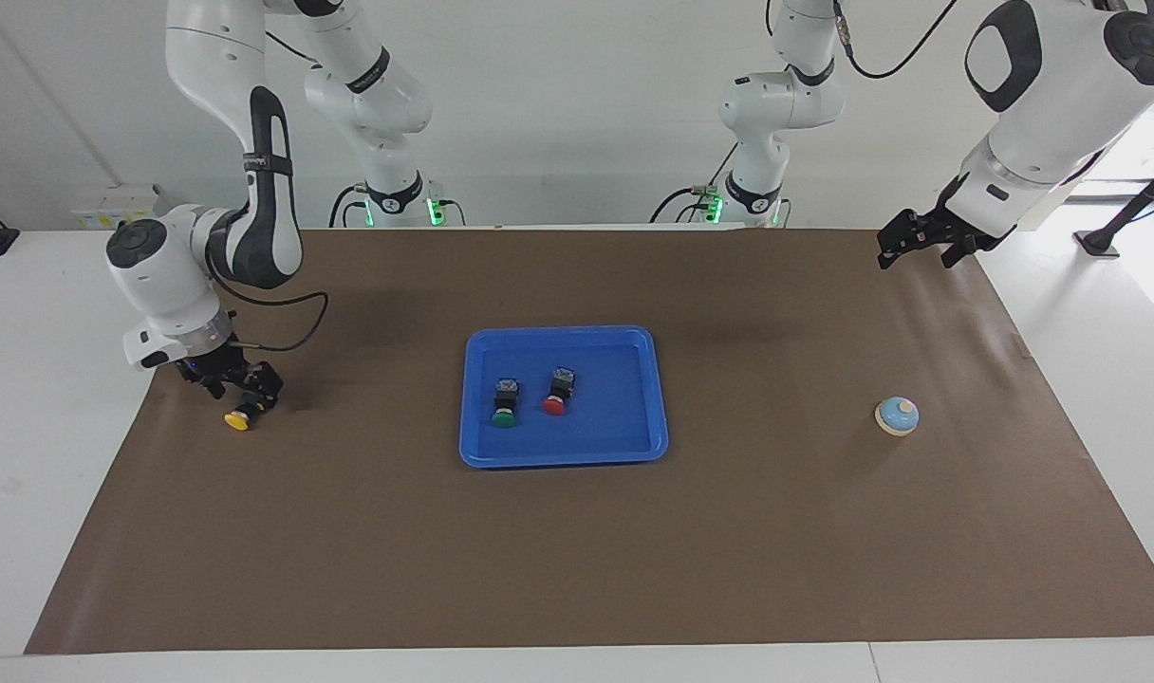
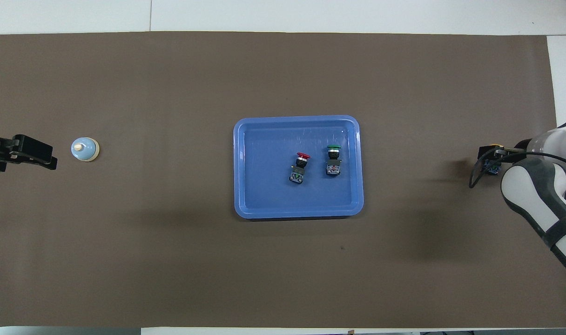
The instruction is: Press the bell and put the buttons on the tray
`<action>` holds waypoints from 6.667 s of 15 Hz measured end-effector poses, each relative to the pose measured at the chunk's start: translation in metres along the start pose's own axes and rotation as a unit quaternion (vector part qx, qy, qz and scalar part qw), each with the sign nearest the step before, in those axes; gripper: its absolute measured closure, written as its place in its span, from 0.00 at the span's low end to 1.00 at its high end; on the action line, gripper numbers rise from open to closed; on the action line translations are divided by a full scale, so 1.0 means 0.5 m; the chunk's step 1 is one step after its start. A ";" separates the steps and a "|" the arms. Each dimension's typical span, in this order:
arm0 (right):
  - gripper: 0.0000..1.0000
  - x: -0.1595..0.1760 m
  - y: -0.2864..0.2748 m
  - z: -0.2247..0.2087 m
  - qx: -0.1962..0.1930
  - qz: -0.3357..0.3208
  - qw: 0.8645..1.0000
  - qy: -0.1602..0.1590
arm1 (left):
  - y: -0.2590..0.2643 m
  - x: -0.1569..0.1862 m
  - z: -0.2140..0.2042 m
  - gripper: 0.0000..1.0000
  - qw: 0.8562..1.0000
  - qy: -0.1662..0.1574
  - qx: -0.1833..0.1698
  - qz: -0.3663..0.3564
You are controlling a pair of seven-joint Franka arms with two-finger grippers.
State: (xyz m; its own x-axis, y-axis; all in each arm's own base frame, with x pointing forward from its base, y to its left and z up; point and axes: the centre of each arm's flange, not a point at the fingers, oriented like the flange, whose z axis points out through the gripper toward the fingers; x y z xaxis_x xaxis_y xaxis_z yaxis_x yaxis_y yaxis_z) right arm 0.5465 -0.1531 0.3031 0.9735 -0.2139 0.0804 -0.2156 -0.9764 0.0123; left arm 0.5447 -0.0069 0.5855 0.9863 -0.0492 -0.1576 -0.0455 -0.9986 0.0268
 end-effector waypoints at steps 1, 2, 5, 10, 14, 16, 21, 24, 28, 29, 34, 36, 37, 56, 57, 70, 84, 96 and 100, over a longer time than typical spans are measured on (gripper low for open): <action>0.04 -0.004 -0.001 0.007 0.000 0.000 1.000 0.000 | 0.000 0.000 0.000 0.00 1.000 0.000 0.000 0.000; 0.04 -0.007 -0.002 0.015 0.001 -0.001 1.000 0.000 | 0.000 0.000 0.000 0.00 1.000 0.000 0.000 0.000; 0.36 -0.013 -0.001 0.032 0.001 0.000 1.000 -0.004 | 0.000 0.000 0.000 0.00 1.000 0.000 0.000 0.000; 0.59 -0.003 -0.022 0.016 0.003 -0.010 1.000 -0.018 | 0.000 0.000 0.000 0.00 1.000 0.000 0.000 0.000; 0.59 0.056 -0.151 -0.119 0.004 -0.061 0.997 -0.039 | 0.000 0.000 0.000 0.00 1.000 0.000 0.000 0.000; 0.59 0.072 -0.255 -0.200 0.002 -0.069 0.997 -0.046 | 0.000 0.000 0.000 0.00 1.000 0.000 0.000 0.000; 0.59 -0.005 -0.610 -0.312 0.001 -0.055 0.997 -0.044 | 0.000 0.000 0.000 0.00 1.000 0.000 0.000 0.000; 0.59 -0.122 -0.820 -0.319 0.007 -0.049 0.998 -0.035 | 0.000 0.000 0.000 0.00 1.000 0.000 0.000 0.000; 0.59 -0.210 -0.969 -0.267 0.024 -0.054 0.998 -0.021 | 0.000 0.000 0.000 0.00 1.000 0.000 0.000 0.000; 0.59 -0.219 -0.991 -0.241 0.028 -0.053 0.998 -0.020 | 0.000 0.000 0.000 0.00 1.000 0.000 0.000 0.000; 0.59 -0.265 -1.093 -0.103 0.058 -0.062 0.996 -0.004 | 0.000 0.000 0.000 0.00 1.000 0.000 0.000 0.000; 0.59 -0.262 -1.103 -0.064 0.069 -0.061 0.996 0.005 | 0.000 0.000 0.000 0.00 1.000 0.000 0.000 0.000; 0.59 -0.258 -1.102 -0.050 0.070 -0.059 0.996 0.007 | 0.000 0.000 0.000 0.00 1.000 0.000 0.000 0.000; 0.00 -0.016 -0.796 -0.358 0.032 0.016 0.999 -0.040 | 0.000 0.000 0.000 0.00 1.000 0.000 0.000 0.000; 0.00 0.006 -0.742 -0.372 0.030 -0.009 0.999 -0.044 | 0.000 0.000 0.000 0.00 1.000 0.000 0.000 0.000; 0.00 -0.006 -0.355 -0.602 0.020 -0.130 0.988 -0.080 | 0.000 0.000 0.000 0.00 1.000 0.000 0.000 0.000; 0.00 -0.050 -0.301 -0.647 0.011 -0.139 0.988 -0.070 | 0.000 0.000 0.000 0.00 1.000 0.000 0.000 0.000; 0.00 -0.051 -0.304 -0.648 0.011 -0.140 0.988 -0.069 | -0.045 0.028 0.010 0.48 0.998 0.053 0.000 -0.019; 0.00 -0.051 -0.304 -0.648 0.011 -0.140 0.988 -0.069 | -0.120 0.078 0.110 0.95 0.996 0.070 -0.001 -0.048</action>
State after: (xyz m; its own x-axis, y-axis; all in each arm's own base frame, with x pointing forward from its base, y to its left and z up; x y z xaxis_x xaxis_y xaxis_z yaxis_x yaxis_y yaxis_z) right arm 0.5297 0.0105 0.6220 0.9961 0.0647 -0.0601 0.0644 -0.9979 -0.0076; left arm 0.5770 0.0499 0.5233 0.9985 0.0504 -0.0208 0.0508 -0.9985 0.0211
